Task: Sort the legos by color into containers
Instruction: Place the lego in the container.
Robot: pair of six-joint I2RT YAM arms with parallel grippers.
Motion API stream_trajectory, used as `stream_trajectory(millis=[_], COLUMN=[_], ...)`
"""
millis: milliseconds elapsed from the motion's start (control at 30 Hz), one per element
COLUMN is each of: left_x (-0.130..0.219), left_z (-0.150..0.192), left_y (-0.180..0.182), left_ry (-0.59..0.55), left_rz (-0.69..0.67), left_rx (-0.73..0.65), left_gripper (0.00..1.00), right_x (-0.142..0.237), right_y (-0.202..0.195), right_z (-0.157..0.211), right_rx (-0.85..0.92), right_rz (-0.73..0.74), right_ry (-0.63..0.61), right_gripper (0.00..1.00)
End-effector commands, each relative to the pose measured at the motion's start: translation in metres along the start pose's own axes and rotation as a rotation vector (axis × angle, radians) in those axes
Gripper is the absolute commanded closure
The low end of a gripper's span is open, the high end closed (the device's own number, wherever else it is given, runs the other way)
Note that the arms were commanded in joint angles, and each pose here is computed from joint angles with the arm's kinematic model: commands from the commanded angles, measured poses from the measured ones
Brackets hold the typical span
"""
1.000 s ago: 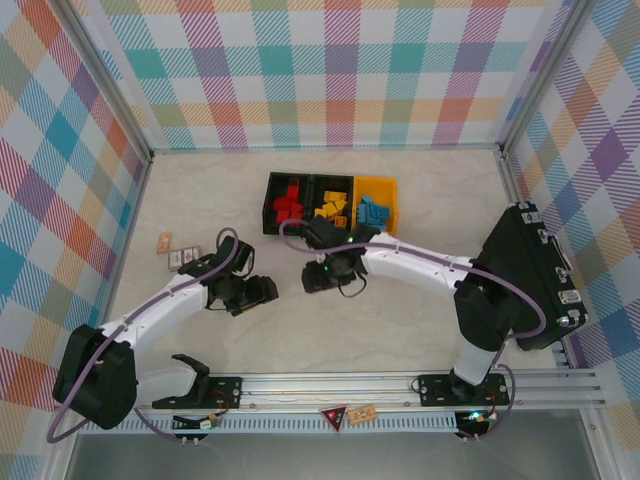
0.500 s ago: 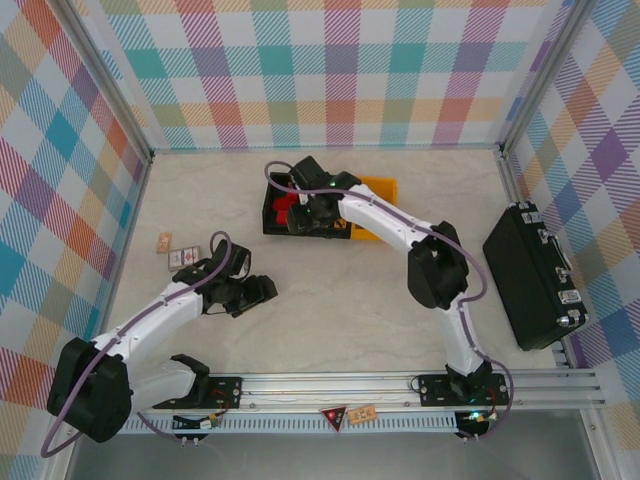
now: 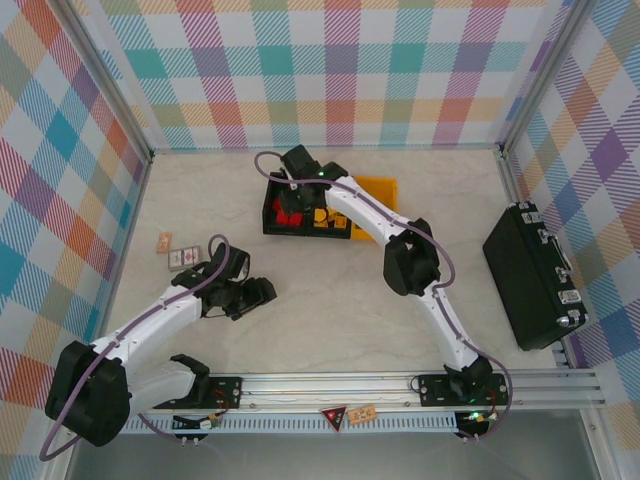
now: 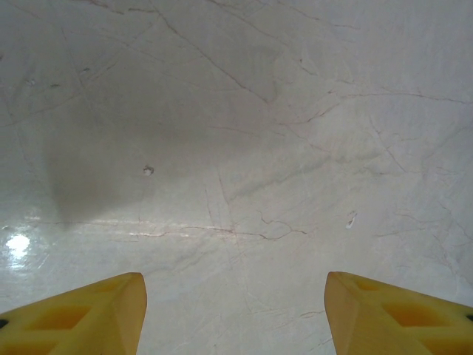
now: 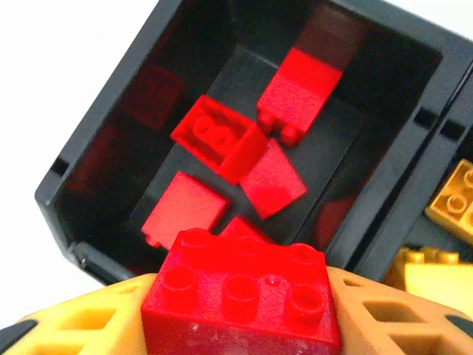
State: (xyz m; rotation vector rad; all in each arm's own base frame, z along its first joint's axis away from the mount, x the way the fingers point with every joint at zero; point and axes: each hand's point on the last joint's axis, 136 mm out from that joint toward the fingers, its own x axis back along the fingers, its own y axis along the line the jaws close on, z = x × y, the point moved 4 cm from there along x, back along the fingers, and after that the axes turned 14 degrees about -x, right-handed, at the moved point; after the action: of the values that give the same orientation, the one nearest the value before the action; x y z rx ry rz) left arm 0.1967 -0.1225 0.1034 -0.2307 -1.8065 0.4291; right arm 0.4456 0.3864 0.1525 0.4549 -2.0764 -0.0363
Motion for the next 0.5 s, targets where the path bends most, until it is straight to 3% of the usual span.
stream_trajectory(millis=[0, 133, 300, 467], left_x=[-0.002, -0.004, -0.004, -0.005], left_z=[0.003, 0.006, 0.006, 0.006], left_y=[0.003, 0.004, 0.004, 0.004], left_ry=[0.006, 0.016, 0.016, 0.019], left_rz=[0.007, 0.003, 0.005, 0.002], left_rx=[0.027, 0.029, 0.03, 0.031], left_gripper=[0.35, 0.35, 0.35, 0.35], right_x=[-0.006, -0.012, -0.017, -0.013], right_y=[-0.005, -0.008, -0.013, -0.012], right_z=[-0.008, -0.014, -0.02, -0.024], right_rx=[0.047, 0.062, 0.074, 0.071], right_rz=[0.037, 0.067, 0.097, 0.1], right_ry=[-0.023, -0.053, -0.08, -0.096], right_gripper=[0.45, 0.43, 0.33, 0.32])
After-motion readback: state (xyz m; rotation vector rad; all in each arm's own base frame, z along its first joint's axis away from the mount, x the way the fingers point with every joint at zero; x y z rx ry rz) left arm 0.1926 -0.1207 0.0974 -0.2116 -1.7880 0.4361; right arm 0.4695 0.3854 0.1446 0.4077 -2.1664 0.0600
